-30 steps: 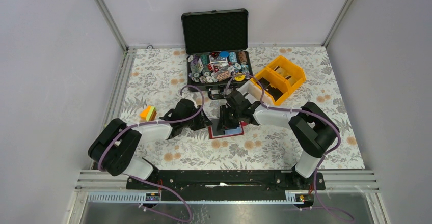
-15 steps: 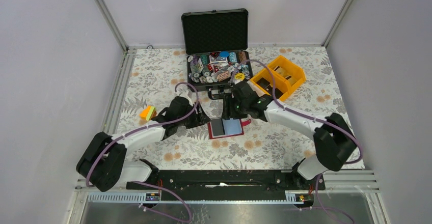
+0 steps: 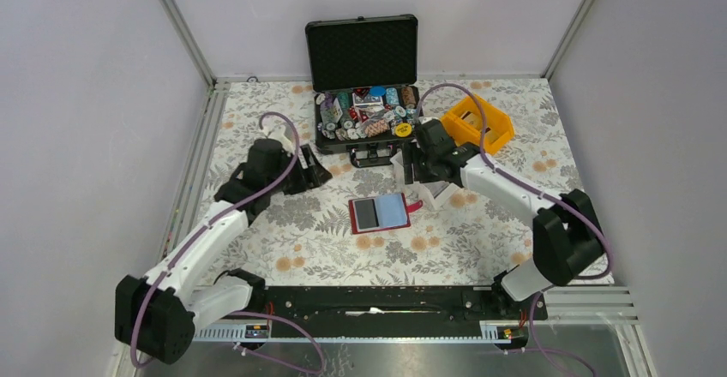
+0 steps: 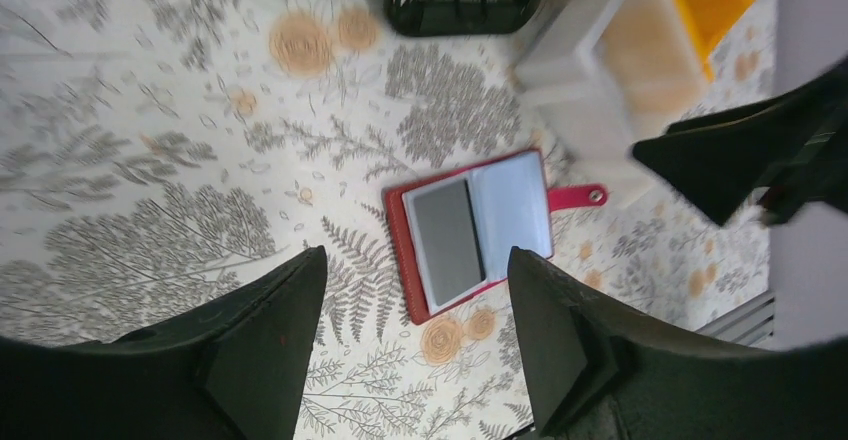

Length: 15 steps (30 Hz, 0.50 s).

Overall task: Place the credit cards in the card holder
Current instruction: Insert the credit card into the card holder.

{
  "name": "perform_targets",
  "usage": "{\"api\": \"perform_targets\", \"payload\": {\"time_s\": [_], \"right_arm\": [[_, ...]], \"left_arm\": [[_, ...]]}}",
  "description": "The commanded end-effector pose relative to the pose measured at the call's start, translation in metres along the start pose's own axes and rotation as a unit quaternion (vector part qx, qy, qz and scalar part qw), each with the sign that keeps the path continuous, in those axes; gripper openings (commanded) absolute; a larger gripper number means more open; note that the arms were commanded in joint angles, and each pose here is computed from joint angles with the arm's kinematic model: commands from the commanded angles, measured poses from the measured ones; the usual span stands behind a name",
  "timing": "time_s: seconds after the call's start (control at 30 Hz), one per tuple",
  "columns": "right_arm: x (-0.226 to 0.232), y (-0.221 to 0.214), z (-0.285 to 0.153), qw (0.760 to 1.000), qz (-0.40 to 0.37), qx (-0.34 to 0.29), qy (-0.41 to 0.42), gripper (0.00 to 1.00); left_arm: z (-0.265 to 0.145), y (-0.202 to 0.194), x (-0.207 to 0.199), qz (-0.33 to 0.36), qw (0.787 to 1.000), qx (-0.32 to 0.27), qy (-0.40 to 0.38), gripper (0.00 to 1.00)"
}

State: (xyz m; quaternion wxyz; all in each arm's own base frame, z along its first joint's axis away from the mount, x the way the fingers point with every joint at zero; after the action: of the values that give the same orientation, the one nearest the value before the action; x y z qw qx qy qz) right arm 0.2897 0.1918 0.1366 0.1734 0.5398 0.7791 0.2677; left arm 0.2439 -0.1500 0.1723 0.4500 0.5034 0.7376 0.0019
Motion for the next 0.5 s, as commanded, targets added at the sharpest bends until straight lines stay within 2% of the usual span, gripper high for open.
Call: {"api": "perform_targets", "payload": {"time_s": [0.0, 0.17, 0.23, 0.4, 0.47], "right_arm": [[-0.004, 0.003, 0.011, 0.999, -0.038, 0.020, -0.018, 0.69], [-0.004, 0.003, 0.026, 0.998, -0.054, 0.028, -0.020, 0.64], [-0.004, 0.001, 0.032, 0.997, -0.060, 0.037, -0.023, 0.57], [-0.011, -0.002, 0.030, 0.996, -0.041, 0.049, -0.055, 0.30], [-0.016, -0.005, 0.027, 0.996, -0.030, 0.052, -0.074, 0.26]], "left_arm": [[-0.040, 0.033, -0.023, 0.042, 0.998, -0.022, -0.034, 0.70], [-0.062, 0.056, -0.030, 0.066, 0.996, -0.040, -0.037, 0.71], [-0.064, 0.061, -0.027, 0.071, 0.996, -0.046, -0.029, 0.71], [-0.059, 0.066, -0.016, 0.067, 0.996, -0.052, -0.013, 0.71], [-0.057, 0.066, -0.014, 0.064, 0.996, -0.052, -0.013, 0.71]]}}
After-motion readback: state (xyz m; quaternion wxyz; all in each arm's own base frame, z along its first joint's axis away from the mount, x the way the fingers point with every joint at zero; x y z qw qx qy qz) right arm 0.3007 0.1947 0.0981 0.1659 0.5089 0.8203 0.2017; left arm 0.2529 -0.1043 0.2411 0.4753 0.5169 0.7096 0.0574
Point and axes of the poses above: each gripper's point midway between its finger pads, its own z axis out along the fingers, its own x axis along the line the jaws close on, y = z × x, the point moved 4 cm from there along -z, back along the fingers, and after that the axes turned 12 degrees about -z, right-handed, at the moved point
